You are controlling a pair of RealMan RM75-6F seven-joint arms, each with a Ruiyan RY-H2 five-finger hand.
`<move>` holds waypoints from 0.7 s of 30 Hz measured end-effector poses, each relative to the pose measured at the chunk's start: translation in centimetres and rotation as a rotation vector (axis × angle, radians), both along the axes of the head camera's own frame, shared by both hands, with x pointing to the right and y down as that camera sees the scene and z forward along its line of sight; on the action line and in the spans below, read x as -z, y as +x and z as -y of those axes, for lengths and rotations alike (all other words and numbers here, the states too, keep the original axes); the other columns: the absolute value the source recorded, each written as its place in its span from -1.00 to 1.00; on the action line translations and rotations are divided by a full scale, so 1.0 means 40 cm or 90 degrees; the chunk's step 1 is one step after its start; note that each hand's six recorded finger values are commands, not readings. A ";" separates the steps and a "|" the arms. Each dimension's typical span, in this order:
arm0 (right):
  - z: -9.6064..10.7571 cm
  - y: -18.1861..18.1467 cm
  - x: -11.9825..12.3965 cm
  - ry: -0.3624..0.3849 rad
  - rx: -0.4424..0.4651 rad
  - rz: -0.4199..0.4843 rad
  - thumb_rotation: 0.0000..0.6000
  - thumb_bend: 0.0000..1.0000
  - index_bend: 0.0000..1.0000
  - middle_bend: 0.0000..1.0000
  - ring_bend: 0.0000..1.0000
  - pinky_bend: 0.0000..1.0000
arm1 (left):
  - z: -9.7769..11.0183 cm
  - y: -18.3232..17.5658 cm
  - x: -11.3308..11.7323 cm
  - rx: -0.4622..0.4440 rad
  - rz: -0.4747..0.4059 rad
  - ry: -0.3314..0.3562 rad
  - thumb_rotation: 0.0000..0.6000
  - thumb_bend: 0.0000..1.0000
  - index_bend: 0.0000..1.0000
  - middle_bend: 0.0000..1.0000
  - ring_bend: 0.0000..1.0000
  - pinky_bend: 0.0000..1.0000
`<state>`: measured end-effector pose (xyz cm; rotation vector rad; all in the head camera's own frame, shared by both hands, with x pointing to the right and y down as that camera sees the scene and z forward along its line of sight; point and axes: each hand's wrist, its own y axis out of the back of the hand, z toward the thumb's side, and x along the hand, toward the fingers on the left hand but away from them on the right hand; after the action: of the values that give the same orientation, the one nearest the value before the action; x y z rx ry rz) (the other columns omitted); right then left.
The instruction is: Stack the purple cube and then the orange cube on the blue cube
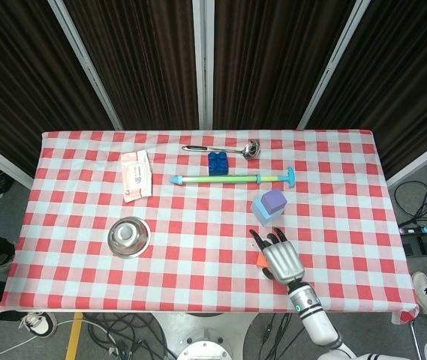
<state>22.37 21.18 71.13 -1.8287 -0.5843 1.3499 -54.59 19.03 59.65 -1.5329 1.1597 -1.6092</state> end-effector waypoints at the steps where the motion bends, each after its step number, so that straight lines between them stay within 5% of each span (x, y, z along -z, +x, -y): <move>1: 0.001 -0.001 0.000 0.000 0.000 0.001 1.00 -0.75 -1.00 -0.06 -0.54 -0.76 | 0.000 0.000 -0.001 0.000 0.000 0.000 1.00 -0.85 -0.56 -0.61 -0.76 -0.45; 21: 0.022 0.005 0.045 0.032 0.010 0.018 1.00 -0.58 -1.00 0.03 -0.46 -0.76 | 0.005 0.006 -0.004 -0.004 -0.005 -0.004 1.00 -0.84 -0.57 -0.61 -0.76 -0.45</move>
<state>22.59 20.30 69.33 -1.8118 -0.6114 1.2892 -54.37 18.83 59.79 -1.5467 1.1535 -1.6052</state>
